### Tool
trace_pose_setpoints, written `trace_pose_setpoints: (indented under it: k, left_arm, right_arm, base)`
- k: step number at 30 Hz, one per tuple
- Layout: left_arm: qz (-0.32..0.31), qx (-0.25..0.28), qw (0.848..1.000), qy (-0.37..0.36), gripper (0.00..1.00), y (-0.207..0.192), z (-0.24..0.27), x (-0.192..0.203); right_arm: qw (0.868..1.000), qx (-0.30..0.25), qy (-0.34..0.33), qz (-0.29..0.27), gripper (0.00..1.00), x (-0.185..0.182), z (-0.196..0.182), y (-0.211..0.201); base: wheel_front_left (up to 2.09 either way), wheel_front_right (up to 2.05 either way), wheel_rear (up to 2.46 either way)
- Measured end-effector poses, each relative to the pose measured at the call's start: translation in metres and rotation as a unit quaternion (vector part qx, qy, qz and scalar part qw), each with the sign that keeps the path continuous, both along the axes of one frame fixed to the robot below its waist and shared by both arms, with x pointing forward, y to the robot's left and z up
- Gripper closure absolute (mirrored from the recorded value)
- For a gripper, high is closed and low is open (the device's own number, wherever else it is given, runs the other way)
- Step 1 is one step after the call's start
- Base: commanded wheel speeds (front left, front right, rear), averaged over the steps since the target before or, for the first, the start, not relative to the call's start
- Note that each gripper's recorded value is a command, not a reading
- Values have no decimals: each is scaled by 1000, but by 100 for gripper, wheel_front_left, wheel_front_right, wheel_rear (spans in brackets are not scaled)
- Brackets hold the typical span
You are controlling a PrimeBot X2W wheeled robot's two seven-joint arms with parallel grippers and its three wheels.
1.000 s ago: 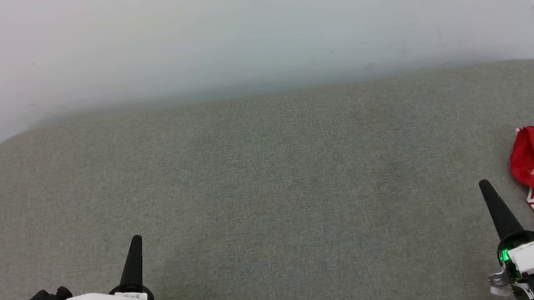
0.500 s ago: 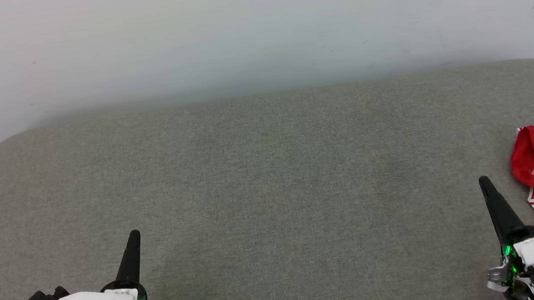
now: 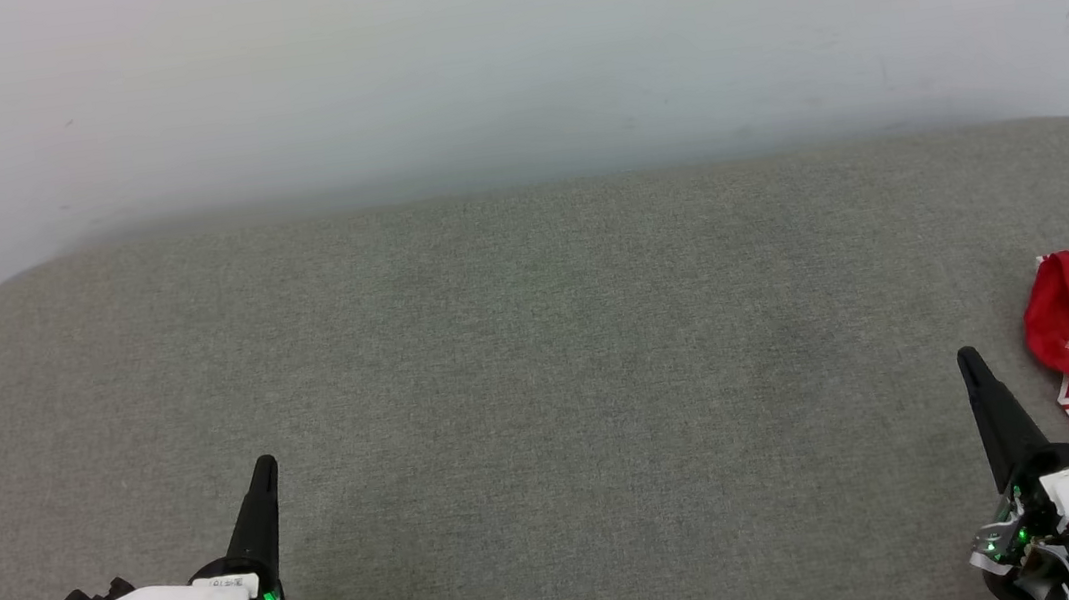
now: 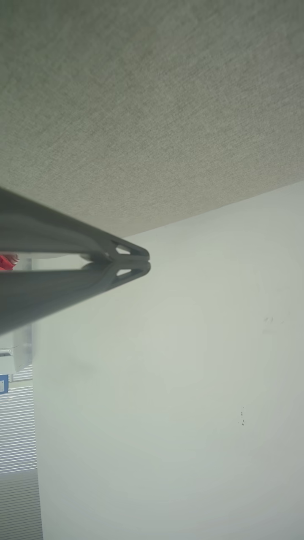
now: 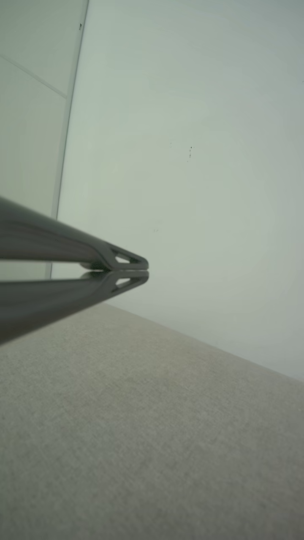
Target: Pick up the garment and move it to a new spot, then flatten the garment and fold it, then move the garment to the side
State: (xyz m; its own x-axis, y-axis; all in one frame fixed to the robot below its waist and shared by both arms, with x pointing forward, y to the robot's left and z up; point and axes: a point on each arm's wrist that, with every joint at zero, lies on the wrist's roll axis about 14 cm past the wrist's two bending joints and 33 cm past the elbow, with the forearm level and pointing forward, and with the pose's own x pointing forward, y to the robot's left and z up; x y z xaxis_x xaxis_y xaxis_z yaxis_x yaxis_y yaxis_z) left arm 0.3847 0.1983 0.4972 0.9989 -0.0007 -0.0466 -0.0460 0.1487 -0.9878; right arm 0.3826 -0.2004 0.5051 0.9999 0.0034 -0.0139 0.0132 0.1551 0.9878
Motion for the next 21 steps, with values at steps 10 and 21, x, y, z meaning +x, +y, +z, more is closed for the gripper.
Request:
trace_pose_setpoints:
  k: [10, 21]
  left_arm:
    - [2, -36, 999, -7, 100, 1, 3, 1]
    - [2, -72, 997, -17, 100, 2, 7, 3]
  right_arm:
    - [999, 38, 1, -1, 100, 2, -2, 0]
    - [997, 75, -1, -4, 100, 4, -2, 0]
  base:
    - [0, 0, 0]
    - [0, 0, 0]
